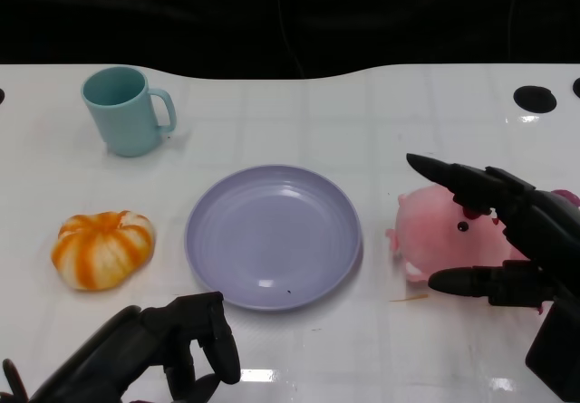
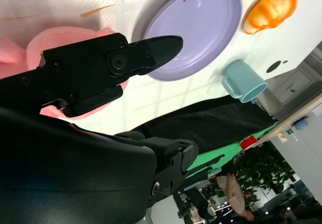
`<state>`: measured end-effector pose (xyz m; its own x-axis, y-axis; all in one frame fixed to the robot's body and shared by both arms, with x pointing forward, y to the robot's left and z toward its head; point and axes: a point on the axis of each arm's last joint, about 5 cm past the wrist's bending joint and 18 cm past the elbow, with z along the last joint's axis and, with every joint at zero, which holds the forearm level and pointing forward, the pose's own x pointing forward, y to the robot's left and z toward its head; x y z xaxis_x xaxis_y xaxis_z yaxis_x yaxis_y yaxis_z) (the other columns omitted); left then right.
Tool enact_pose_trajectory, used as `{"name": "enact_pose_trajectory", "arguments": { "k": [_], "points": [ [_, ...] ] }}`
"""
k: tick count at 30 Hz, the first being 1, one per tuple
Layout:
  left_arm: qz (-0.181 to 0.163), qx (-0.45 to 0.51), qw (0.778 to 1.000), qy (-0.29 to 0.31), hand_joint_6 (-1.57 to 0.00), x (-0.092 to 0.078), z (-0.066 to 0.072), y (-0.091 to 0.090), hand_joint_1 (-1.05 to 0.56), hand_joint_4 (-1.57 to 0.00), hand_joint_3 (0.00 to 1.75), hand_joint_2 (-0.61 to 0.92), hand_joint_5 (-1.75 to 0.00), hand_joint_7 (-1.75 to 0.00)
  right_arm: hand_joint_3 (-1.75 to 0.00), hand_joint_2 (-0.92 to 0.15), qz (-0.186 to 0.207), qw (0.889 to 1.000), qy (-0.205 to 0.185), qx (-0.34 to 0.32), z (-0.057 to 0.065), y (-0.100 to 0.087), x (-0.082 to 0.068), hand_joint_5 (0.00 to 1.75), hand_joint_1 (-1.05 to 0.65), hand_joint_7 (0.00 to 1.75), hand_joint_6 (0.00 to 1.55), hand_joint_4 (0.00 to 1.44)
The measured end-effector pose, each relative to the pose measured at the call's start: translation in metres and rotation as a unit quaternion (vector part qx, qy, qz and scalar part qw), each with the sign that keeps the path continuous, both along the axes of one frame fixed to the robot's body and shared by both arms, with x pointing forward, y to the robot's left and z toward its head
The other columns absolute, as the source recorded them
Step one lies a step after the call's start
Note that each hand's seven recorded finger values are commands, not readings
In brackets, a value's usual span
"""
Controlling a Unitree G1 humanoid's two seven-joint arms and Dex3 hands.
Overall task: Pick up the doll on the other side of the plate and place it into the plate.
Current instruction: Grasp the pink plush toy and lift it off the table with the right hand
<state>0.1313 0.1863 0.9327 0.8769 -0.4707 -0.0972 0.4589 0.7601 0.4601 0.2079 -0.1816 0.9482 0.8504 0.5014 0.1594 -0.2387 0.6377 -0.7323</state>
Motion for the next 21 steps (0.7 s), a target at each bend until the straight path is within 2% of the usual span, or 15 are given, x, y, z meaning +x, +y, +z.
{"name": "enact_pose_trajectory", "arguments": {
  "k": [8,14,21],
  "points": [
    [-0.001,0.001,1.0,0.0,-0.54,0.0,0.0,0.0,-0.15,-0.6,1.13,0.58,-1.75,-1.52,-0.01,-0.89,-0.038,0.997,-0.011,-0.073,0.01,-0.005,0.001,0.0,-0.71,0.02,0.03,0.0],
    [-0.005,0.005,1.0,0.001,-0.54,0.0,-0.001,-0.002,-0.16,-0.6,1.13,0.57,-1.75,-1.52,0.0,-0.87,-0.054,0.99,0.007,-0.132,0.023,-0.007,0.003,0.0,-0.71,0.02,0.04,0.0],
    [-0.006,0.013,1.0,0.003,-0.54,0.001,-0.001,-0.004,-0.14,-0.59,1.12,0.58,-1.75,-1.51,-0.01,-0.89,-0.044,0.981,0.025,-0.188,0.031,-0.006,0.01,0.01,-0.74,0.02,0.06,0.02]
  ]
}}
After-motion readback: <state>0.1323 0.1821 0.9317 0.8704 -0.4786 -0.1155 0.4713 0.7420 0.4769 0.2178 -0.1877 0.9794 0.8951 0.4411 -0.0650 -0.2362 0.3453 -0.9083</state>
